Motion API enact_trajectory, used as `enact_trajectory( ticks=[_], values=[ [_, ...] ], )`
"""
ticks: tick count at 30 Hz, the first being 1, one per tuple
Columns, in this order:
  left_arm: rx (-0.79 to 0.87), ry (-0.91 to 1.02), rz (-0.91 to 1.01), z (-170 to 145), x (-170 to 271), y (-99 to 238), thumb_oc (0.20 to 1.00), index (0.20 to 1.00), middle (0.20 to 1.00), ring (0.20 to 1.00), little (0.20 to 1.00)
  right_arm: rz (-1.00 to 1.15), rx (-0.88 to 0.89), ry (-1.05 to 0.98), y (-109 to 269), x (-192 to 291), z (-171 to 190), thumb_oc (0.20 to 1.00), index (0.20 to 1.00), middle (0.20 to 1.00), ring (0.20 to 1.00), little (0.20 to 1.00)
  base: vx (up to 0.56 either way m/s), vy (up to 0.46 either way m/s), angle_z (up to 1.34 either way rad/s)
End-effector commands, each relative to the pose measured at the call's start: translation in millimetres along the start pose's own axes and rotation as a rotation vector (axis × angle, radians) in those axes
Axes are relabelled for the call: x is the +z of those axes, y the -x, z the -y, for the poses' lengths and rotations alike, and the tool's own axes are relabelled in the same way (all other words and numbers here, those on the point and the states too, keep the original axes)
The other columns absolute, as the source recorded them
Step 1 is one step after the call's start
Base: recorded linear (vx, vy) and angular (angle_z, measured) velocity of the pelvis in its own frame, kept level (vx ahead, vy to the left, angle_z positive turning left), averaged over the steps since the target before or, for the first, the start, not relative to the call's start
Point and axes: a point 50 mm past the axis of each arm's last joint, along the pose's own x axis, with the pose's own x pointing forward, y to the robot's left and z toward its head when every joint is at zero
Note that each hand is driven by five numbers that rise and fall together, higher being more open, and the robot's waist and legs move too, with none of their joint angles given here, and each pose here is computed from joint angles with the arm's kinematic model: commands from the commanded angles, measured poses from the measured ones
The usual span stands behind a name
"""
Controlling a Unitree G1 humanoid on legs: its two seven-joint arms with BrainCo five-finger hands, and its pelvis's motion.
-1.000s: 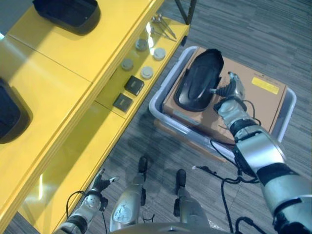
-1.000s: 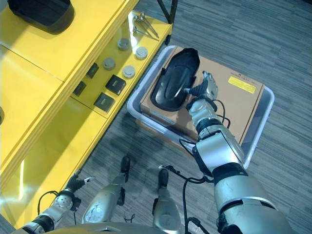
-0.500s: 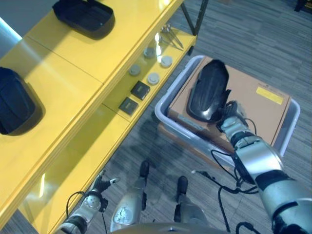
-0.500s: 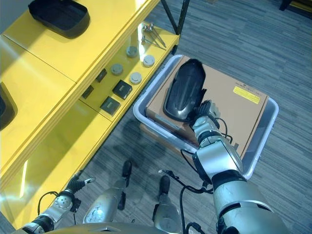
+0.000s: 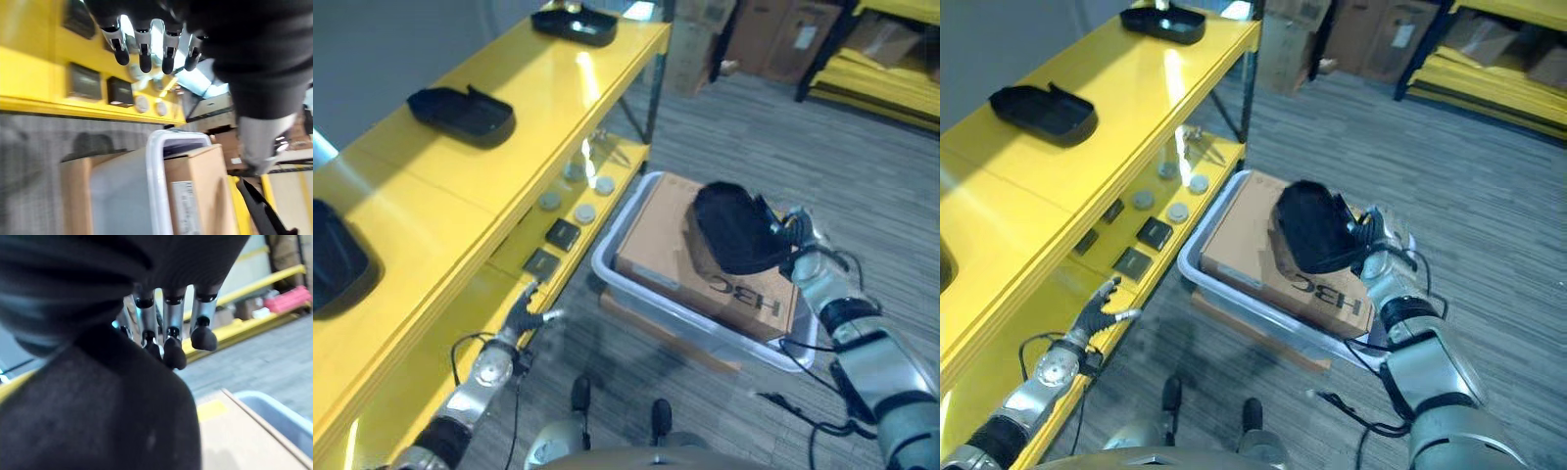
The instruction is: Move parts from the plastic box to the shelf.
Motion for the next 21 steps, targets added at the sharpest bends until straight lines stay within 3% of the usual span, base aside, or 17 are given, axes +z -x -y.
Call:
enact_trajectory(
  ticks=[1, 4, 6, 10, 14, 21],
  values=[
    [-0.027, 0.201, 0.025, 9.1, 7.3, -12.8, 1.000, 1.000, 1.000, 1.000, 1.000, 0.086, -0.129, 0.124, -12.6, 6.6, 34.2, 0.200, 0.200, 0.200, 0.200, 0.200, 0.08, -0.053, -0.32],
    [-0.066, 0.347, 0.057, 20.5, 21.1, -20.1, 1.000, 1.000, 1.000, 1.000, 1.000, 0.165, -0.153, 0.200, -9.7, 14.9, 45.8, 0.200, 0.200, 0.200, 0.200, 0.200, 0.06, -0.042, -0.18],
    [-0.154, 0.621, 0.044, 47.1, 33.4, -28.5, 1.000, 1.000, 1.000, 1.000, 1.000, 0.260, -0.169, 0.256, -7.4, 31.2, 54.2, 0.200, 0.200, 0.200, 0.200, 0.200, 0.05, -0.040, -0.20],
    [-0.293, 0.819, 0.019, 75.2, 51.1, -39.0, 1.000, 1.000, 1.000, 1.000, 1.000, 0.355, -0.169, 0.308, -5.4, 48.5, 55.5, 0.200, 0.200, 0.200, 0.200, 0.200, 0.06, -0.032, -0.15],
    [-0.398, 0.909, -0.025, 101.4, 65.2, -50.6, 1.000, 1.000, 1.000, 1.000, 1.000, 0.482, -0.173, 0.292, -1.2, 77.0, 53.9, 0.200, 0.200, 0.200, 0.200, 0.200, 0.04, -0.026, -0.13],
    [-0.446, 0.893, -0.080, 123.4, 74.0, -63.0, 1.000, 1.000, 1.000, 1.000, 1.000, 0.590, -0.118, 0.324, -1.2, 106.3, 39.2, 0.200, 0.200, 0.200, 0.200, 0.200, 0.02, -0.009, -0.11]
  ],
)
